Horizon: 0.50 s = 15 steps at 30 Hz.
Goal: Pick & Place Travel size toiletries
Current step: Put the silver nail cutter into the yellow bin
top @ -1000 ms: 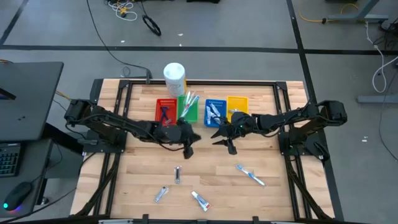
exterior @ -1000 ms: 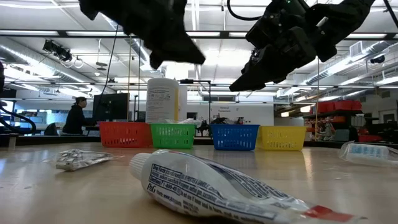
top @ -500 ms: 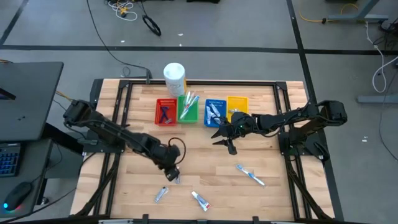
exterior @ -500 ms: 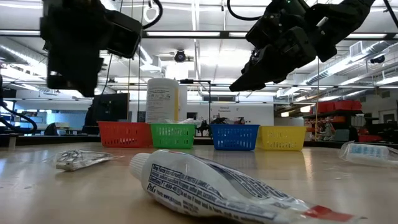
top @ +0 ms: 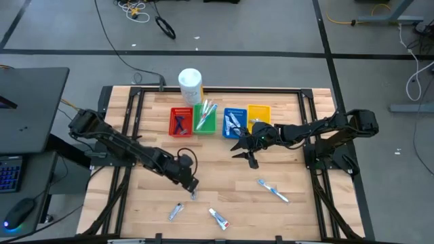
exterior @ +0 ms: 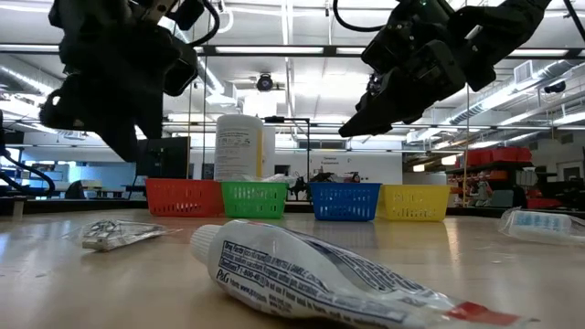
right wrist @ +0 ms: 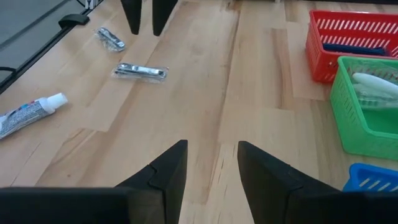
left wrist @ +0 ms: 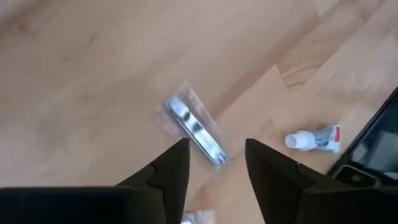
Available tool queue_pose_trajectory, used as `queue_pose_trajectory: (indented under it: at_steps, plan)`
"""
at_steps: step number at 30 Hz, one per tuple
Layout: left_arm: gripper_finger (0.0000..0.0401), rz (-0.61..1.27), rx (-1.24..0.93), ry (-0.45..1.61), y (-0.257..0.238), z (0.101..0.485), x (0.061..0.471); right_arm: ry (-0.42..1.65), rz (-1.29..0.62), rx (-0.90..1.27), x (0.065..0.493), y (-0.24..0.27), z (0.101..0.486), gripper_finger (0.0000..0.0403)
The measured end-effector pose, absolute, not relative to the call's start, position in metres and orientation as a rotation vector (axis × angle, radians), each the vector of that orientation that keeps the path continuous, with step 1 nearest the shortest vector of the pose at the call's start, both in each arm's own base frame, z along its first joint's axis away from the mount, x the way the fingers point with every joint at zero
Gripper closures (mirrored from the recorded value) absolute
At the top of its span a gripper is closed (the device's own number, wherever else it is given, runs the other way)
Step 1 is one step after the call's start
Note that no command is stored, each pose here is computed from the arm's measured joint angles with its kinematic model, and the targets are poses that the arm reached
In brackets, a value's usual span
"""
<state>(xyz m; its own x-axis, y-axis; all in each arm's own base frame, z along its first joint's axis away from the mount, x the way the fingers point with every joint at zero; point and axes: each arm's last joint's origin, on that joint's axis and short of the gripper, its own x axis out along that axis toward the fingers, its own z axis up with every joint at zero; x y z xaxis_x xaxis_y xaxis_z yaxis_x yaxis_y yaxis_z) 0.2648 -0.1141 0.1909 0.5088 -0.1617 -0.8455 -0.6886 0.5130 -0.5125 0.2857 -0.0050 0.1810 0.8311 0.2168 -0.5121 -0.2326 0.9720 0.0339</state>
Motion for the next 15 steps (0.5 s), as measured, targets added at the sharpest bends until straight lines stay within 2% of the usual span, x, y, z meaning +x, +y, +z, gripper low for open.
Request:
queue_pose_trajectory:
  at_steps: [7, 15]
  plan:
    - [0.0218, 0.463, -1.092, 0.997, -0.115, 0.186, 0.267, 0.540, 0.239, -0.030, 0.286, -0.005, 0.181, 0.0252]
    - [0.0218, 0.503, -1.143, 1.109, -0.119, 0.147, 0.283, 0.547, 0.240, -0.028, 0.285, -0.005, 0.180, 0.0252]
